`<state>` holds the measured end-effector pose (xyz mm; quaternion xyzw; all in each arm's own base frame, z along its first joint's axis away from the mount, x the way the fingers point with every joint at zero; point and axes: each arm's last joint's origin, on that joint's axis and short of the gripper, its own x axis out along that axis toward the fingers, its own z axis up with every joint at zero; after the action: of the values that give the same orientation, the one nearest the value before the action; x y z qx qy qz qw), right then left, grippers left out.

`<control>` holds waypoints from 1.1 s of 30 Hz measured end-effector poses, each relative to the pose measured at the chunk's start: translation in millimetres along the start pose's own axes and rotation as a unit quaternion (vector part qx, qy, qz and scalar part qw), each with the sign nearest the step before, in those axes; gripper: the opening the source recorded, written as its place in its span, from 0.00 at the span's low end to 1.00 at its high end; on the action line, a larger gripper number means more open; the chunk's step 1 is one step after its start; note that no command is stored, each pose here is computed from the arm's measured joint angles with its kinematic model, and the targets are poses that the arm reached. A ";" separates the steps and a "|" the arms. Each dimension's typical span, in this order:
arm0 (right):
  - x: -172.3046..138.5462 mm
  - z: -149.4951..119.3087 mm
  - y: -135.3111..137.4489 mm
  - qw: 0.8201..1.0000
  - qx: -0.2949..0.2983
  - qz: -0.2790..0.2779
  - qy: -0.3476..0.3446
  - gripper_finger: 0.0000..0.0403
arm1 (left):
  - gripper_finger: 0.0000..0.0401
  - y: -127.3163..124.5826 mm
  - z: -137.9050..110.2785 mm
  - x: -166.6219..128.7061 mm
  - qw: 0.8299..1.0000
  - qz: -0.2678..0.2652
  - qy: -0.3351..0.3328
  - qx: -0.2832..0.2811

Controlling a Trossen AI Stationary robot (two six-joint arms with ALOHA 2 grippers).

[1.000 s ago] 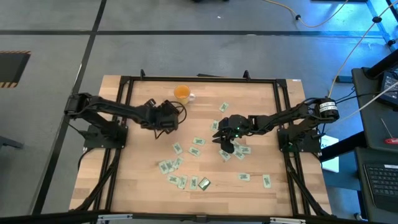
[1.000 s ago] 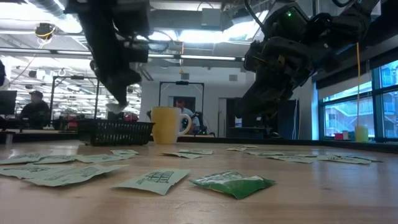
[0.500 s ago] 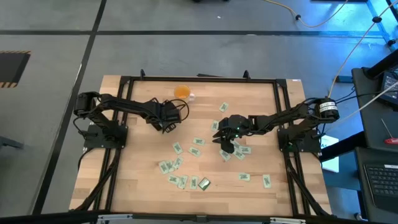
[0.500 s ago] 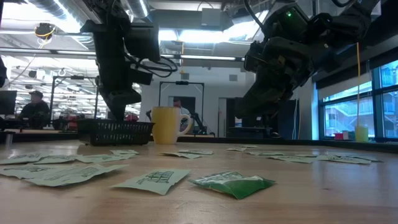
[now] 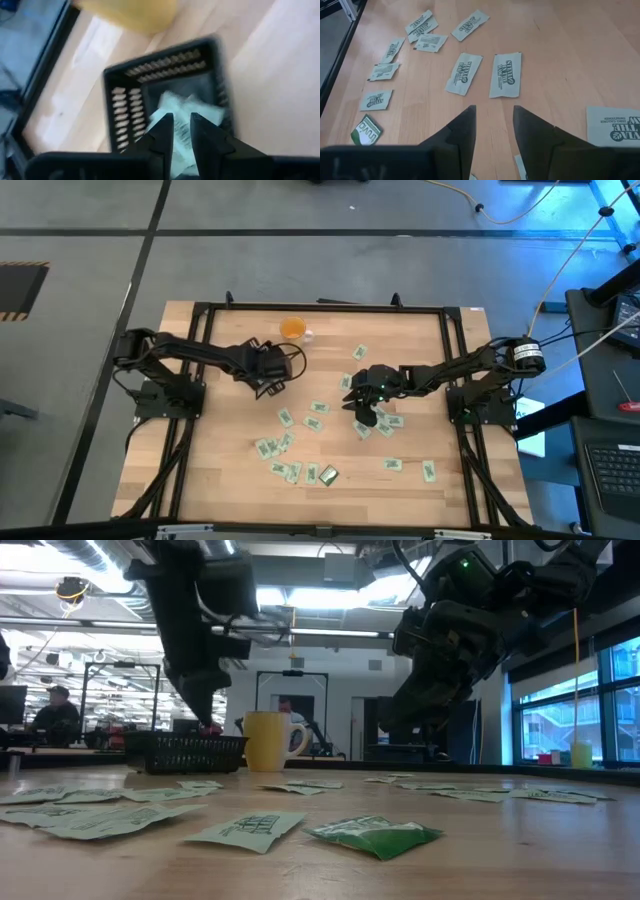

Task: Pick and place Stevia / Truvia into bins
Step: Put the green stevia packet into the black bin

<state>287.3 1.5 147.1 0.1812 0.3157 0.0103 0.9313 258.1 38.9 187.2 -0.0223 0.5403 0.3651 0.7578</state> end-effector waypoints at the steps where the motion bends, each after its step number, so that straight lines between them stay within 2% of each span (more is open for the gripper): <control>1: 0.0 -0.4 -0.1 1.000 0.001 -0.001 0.002 0.33 | 0.15 -1.9 0.2 -2.0 1.000 -0.008 -0.006 0.000; 5: 0.0 -0.7 -0.1 1.000 0.000 -0.001 0.003 0.33 | 0.15 -9.6 -4.2 -6.3 0.999 -0.038 0.001 0.015; 11: 0.0 -0.6 -0.1 1.000 0.000 -0.001 0.003 0.33 | 0.15 -13.3 -6.6 -6.5 0.998 -0.045 0.001 -0.037; 16: 0.0 -0.6 -0.1 1.000 0.000 -0.001 0.003 0.33 | 0.14 -31.2 -0.6 -16.0 0.993 -0.093 -0.064 0.024; 21: 0.0 -0.6 -0.1 1.000 0.000 -0.001 0.003 0.33 | 0.14 -54.7 0.3 -31.5 0.971 -0.182 -0.119 0.098; 23: 0.0 -0.6 -0.1 1.000 0.000 -0.001 0.003 0.33 | 0.15 -60.8 -3.6 -35.7 0.964 -0.212 -0.114 0.116; 26: 0.0 -0.6 -0.1 1.000 0.000 -0.001 0.003 0.33 | 0.15 -65.7 -10.1 -38.9 0.960 -0.244 -0.087 0.111; 29: 0.0 -0.6 -0.1 1.000 0.000 -0.001 0.003 0.33 | 0.14 -70.1 -17.6 -37.2 0.959 -0.259 -0.048 0.108; 33: 0.0 -0.6 -0.1 1.000 0.000 -0.001 0.003 0.33 | 0.14 -84.1 -26.9 -34.0 0.951 -0.269 -0.030 0.151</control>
<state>286.9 1.6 146.6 0.1812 0.3183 0.0100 0.9305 280.0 -52.2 174.1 -0.0416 0.5402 0.0623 0.8382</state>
